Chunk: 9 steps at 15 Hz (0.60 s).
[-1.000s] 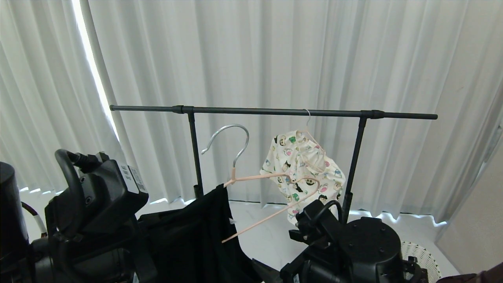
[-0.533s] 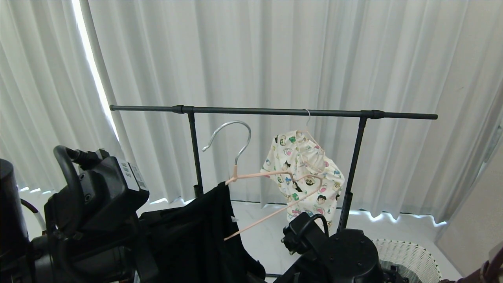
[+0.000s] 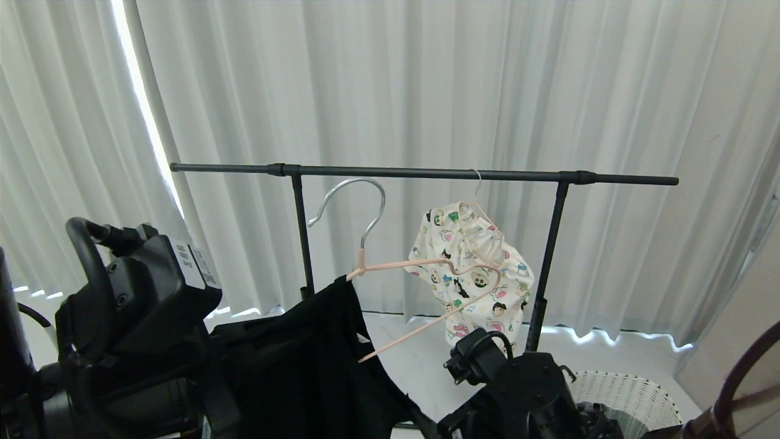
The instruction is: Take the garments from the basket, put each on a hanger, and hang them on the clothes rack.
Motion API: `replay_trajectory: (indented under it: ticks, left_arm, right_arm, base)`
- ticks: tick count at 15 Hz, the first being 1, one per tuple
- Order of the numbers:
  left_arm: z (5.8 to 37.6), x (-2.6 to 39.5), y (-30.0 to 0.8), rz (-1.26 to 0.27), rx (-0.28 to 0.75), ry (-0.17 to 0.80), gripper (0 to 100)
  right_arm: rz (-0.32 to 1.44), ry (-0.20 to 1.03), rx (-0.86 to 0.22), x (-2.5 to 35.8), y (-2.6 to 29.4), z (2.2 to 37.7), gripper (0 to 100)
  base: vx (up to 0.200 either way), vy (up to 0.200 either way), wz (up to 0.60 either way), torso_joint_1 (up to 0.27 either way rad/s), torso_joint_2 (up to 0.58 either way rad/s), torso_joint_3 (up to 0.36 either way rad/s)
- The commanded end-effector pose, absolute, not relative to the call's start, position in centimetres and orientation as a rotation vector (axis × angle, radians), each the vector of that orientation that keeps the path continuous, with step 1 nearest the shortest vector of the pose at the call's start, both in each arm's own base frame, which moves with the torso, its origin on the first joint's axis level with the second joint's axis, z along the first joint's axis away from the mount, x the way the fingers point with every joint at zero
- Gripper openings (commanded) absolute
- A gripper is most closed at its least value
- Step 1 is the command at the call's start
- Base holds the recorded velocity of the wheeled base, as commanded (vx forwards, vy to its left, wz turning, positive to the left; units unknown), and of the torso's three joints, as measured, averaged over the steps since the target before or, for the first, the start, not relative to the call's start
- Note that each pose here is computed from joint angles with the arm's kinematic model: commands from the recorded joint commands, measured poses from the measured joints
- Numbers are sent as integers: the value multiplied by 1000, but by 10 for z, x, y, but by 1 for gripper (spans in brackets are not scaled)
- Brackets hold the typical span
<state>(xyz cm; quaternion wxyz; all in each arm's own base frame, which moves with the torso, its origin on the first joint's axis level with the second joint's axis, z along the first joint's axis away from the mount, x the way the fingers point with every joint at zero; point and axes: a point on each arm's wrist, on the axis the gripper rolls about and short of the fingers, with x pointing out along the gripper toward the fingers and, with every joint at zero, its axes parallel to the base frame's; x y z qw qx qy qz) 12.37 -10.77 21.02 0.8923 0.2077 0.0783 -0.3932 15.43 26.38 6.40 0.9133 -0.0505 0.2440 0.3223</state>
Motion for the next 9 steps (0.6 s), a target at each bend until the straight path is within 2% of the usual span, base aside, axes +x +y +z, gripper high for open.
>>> replay_trajectory:
  ticks: [1, 4, 9]
  left_arm:
    - [211, 123, -107, -813, 429, 158, 0]
    - [210, 121, -105, -812, 428, 157, 0]
    - [195, 118, -103, -820, 443, 211, 0]
  right_arm:
    - [571, 497, -108, 175, 251, 65, 100]
    - [389, 459, -150, 216, 218, 69, 100]
    - [261, 396, -110, 242, 184, 92, 100]
  base:
    - [0, 0, 0, 0, 0, 0]
    - [0, 0, 0, 0, 0, 0]
    - [0, 0, 0, 0, 0, 0]
